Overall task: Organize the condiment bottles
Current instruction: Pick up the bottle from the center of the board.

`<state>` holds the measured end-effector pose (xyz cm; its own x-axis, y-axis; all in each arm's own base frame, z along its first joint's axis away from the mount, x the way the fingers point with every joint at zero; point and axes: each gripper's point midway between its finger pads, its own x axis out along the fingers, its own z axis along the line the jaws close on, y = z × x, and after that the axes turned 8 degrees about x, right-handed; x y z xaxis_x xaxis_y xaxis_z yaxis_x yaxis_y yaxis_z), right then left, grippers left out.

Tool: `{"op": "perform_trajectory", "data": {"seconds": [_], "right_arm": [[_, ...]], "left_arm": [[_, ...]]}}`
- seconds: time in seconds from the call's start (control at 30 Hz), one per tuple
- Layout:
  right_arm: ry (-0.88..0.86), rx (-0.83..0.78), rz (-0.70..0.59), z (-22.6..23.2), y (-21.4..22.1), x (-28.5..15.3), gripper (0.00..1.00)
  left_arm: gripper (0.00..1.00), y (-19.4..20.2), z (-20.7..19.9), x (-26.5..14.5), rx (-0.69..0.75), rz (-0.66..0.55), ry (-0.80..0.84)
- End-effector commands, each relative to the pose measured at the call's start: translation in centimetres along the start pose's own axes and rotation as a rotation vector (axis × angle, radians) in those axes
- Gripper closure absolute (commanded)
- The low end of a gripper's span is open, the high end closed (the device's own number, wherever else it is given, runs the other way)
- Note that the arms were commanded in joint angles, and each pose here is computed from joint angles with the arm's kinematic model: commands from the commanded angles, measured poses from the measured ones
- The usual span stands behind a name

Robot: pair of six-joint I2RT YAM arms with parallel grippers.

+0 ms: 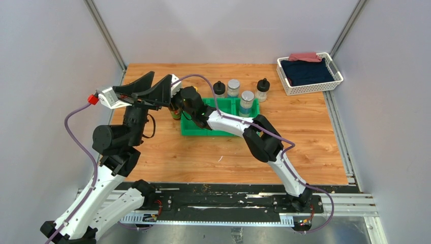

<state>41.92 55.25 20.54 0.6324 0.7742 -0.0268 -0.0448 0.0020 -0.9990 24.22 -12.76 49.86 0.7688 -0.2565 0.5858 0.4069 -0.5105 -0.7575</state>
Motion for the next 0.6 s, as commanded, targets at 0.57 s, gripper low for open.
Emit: {"op": "perform_trajectory", "data": {"seconds": [0.57], "right_arm": [[-0.092,0.04,-0.316,2.9,-13.3,-2.4,1.0]], "left_arm": [[0.12,-4.2,-0.9,0.6,0.022,-0.092,0.017]]}}
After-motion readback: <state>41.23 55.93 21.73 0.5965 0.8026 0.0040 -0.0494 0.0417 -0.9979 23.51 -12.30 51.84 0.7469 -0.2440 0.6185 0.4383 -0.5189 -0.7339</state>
